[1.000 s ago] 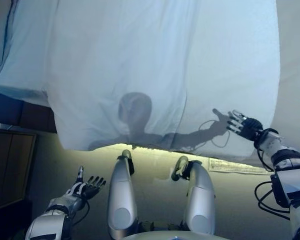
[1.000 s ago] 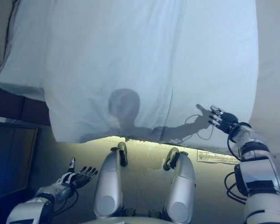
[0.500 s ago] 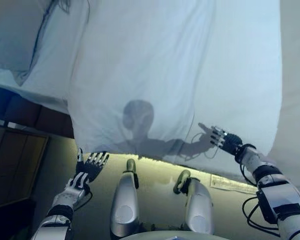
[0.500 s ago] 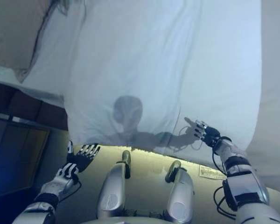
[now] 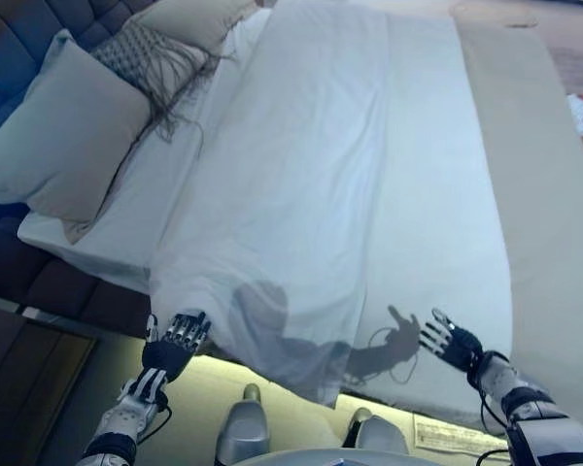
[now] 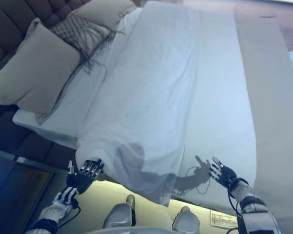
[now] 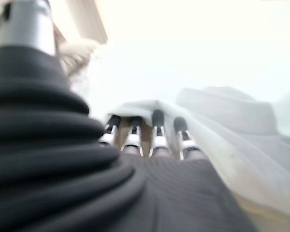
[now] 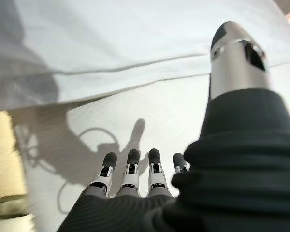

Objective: Make the bed neatly

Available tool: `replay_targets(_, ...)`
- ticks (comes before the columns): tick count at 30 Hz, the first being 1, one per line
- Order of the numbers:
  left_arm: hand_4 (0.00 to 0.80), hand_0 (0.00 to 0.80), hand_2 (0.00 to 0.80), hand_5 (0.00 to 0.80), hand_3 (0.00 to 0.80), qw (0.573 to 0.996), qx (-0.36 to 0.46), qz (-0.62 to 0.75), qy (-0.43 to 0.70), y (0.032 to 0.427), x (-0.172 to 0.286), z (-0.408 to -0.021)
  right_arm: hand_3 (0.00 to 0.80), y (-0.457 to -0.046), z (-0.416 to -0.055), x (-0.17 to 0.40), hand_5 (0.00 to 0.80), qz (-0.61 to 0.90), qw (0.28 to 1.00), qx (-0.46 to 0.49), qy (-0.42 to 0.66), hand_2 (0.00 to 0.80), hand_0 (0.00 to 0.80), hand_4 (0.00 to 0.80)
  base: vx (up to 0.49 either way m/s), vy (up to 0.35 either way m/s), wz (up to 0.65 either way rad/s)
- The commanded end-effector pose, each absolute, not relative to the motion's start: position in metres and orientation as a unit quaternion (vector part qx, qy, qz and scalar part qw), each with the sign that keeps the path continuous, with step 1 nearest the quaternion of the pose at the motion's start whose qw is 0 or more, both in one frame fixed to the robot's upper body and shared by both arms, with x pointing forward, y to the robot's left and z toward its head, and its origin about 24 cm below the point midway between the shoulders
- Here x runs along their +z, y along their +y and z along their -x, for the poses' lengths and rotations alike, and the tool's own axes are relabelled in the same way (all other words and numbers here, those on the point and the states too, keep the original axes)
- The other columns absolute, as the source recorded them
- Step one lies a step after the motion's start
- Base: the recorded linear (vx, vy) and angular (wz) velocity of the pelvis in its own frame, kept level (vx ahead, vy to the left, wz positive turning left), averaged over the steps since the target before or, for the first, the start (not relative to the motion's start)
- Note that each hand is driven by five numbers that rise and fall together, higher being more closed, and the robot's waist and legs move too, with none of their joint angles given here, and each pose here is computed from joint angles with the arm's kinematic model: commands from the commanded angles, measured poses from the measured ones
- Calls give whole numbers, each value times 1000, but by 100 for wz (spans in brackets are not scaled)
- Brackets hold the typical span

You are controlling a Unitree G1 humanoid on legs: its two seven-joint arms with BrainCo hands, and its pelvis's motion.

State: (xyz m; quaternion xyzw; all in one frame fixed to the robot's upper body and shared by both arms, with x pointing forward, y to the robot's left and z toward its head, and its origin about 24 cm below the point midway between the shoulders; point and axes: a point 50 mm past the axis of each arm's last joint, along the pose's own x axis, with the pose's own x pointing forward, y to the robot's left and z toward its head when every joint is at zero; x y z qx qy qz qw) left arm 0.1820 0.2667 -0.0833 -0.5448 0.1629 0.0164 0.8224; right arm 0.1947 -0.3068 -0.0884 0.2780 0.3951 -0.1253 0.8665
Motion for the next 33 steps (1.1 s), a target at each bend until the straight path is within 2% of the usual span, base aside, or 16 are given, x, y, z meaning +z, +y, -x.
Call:
replay_targets(1, 0, 0, 0, 0, 0, 847, -55, 524, 63, 276, -46, -216, 0, -307, -194, -89, 0, -301, 860, -133, 390, 0, 0, 0, 114, 12, -2)
replay_targets(7, 0, 0, 0, 0, 0, 855, -59, 505, 101, 276, -49, -214, 0, -303, -186, -96, 0, -308, 854, -136, 397, 0, 0, 0, 49, -6, -3)
replay_targets(17, 0, 0, 0, 0, 0, 828, 77, 520, 194, 294, -81, -179, 0, -305, -191, -92, 0, -302, 858, -125, 396, 0, 0, 0, 28, 4, 0)
replay_targets(22, 0, 0, 0, 0, 0, 782, 189, 514, 298, 302, -114, -125, 0, -305, -190, -94, 0, -303, 857, -129, 396, 0, 0, 0, 7, 0, 1)
replay_targets(28, 0, 0, 0, 0, 0, 720, 273, 497, 400, 305, -134, -57, 0, -307, -189, -93, 0, -306, 857, -137, 393, 0, 0, 0, 0, 4, 3)
replay_targets(33, 0, 0, 0, 0, 0, 689, 330, 485, 426, 314, -134, -26, 0, -310, -192, -91, 0, -308, 858, -144, 385, 0, 0, 0, -3, 7, 13)
